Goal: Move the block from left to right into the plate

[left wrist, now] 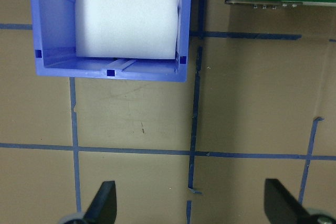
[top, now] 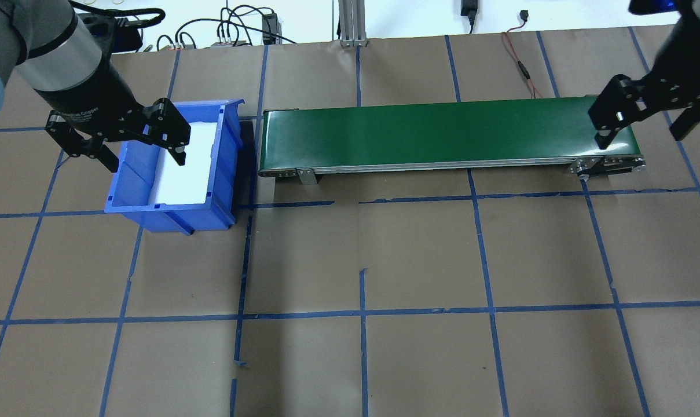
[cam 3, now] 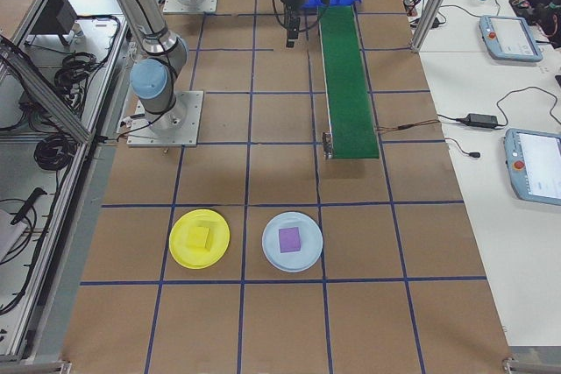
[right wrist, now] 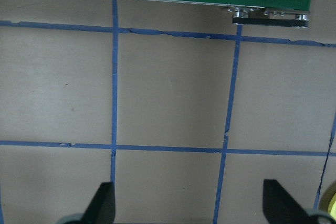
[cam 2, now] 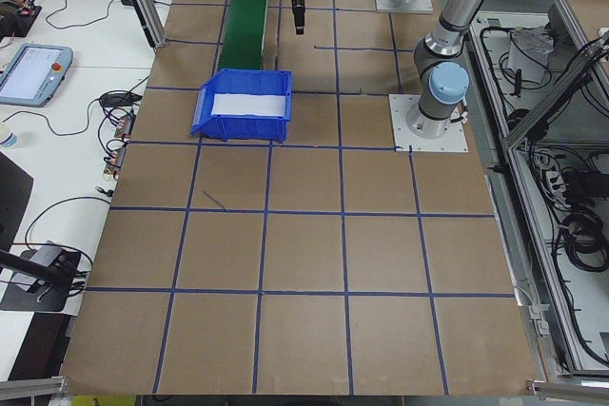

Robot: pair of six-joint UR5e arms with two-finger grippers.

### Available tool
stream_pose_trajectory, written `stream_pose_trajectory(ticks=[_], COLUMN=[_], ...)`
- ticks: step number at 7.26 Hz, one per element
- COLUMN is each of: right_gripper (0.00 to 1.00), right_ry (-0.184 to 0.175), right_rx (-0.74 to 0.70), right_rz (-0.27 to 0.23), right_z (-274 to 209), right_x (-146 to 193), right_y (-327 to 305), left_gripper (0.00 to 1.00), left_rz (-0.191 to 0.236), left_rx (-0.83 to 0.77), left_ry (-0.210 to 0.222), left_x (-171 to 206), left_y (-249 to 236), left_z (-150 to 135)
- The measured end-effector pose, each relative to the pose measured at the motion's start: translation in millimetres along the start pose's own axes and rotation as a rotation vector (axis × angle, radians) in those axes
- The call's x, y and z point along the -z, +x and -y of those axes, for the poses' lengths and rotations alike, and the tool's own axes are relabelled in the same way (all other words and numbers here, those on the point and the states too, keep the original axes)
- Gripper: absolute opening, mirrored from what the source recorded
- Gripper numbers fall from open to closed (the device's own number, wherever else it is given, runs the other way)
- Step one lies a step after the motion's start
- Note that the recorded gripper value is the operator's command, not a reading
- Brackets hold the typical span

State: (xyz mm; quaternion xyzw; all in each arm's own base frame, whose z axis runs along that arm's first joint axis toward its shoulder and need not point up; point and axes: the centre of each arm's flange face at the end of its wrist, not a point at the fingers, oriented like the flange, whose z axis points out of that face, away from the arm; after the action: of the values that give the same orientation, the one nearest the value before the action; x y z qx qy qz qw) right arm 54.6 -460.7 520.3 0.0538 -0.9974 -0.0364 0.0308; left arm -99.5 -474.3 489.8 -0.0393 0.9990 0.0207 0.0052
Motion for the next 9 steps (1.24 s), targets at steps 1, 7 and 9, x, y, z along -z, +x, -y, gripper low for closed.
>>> stream_pose_trajectory(ticks=[1,7,9], right_gripper=[1.0,1.0,1.0], right_ry=[0.003,0.149,0.195], right_rx=[0.044,0.0,-0.057], right_rz=[0.009,0.019,0.033], right_z=[-1,22,35], right_x=[0,-4,-11], right_y=[-26,-97,-124], left_gripper=[1.0,1.0,1.0], left_rz=[-0.002,-0.007,-0.007], left_rx=[-0.001,-0.007,-0.006], left_ry=[0.005,0.006,0.005], left_x=[-1,-3,-3], left_y=[0,1,1], left_z=[1,1,1])
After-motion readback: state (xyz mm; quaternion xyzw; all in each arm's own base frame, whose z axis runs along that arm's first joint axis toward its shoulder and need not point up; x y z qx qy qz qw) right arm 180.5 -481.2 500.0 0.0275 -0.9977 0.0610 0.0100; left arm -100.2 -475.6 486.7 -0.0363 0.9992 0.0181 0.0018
